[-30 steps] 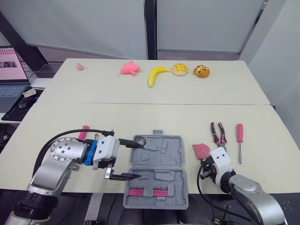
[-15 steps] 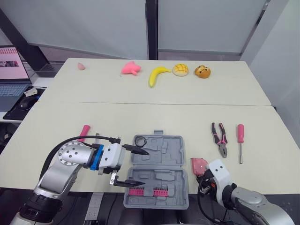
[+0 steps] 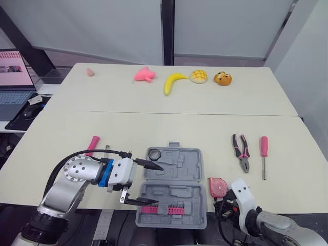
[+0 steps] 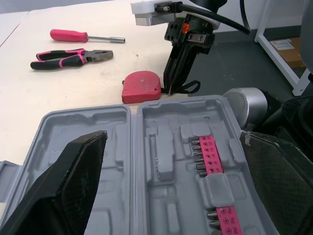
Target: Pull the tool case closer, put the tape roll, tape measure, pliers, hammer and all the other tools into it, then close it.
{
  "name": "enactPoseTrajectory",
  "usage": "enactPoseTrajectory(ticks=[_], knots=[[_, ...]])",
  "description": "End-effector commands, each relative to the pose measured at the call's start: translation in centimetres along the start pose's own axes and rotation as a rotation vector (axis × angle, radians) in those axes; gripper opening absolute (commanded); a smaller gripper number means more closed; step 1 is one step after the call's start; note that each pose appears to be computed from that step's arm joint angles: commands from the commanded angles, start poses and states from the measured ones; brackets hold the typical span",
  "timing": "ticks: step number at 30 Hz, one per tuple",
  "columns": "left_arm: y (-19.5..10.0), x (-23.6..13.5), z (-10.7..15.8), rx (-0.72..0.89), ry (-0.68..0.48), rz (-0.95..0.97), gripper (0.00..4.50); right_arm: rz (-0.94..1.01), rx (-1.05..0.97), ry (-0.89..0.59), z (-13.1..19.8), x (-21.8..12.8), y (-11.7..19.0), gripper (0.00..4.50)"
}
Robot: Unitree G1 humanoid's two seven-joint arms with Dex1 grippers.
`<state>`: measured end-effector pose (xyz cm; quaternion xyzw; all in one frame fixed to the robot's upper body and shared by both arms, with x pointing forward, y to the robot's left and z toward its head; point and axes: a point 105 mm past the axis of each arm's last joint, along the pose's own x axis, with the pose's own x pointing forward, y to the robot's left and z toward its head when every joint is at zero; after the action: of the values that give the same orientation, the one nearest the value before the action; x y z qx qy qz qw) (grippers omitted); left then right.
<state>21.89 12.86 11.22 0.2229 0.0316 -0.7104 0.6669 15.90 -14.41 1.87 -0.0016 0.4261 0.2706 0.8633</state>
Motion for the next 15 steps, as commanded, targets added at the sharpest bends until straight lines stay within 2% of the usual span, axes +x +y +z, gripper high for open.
enactPoseTrajectory(ticks=[1, 7, 9, 12, 13, 15], knots=[[-0.1, 0.2, 0.6, 0.027, -0.019, -0.007, 4.5, 0.082, -0.122, -0.001, 1.1, -2.2, 0.6, 1.67], [0.4, 0.0, 0.9, 0.028, -0.03, -0.005, 4.5, 0.227, -0.538, -0.044, 4.0, -4.7, -0.4, 2.84], [0.7, 0.0, 1.3, 0.045, -0.047, 0.003, 4.5, 0.257, -0.683, -0.104, 5.5, -4.9, -1.5, 3.3], [0.7, 0.1, 1.5, 0.054, -0.056, -0.013, 4.5, 0.303, -0.839, -0.153, 7.2, -4.5, -3.3, 4.28], [0.7, 0.2, 1.6, 0.054, -0.059, -0.018, 4.5, 0.328, -0.88, -0.155, 7.3, -4.2, -3.7, 4.48], [0.7, 0.4, 1.7, 0.054, -0.065, -0.025, 4.5, 0.357, -0.933, -0.154, 7.4, -3.5, -4.5, 4.48]])
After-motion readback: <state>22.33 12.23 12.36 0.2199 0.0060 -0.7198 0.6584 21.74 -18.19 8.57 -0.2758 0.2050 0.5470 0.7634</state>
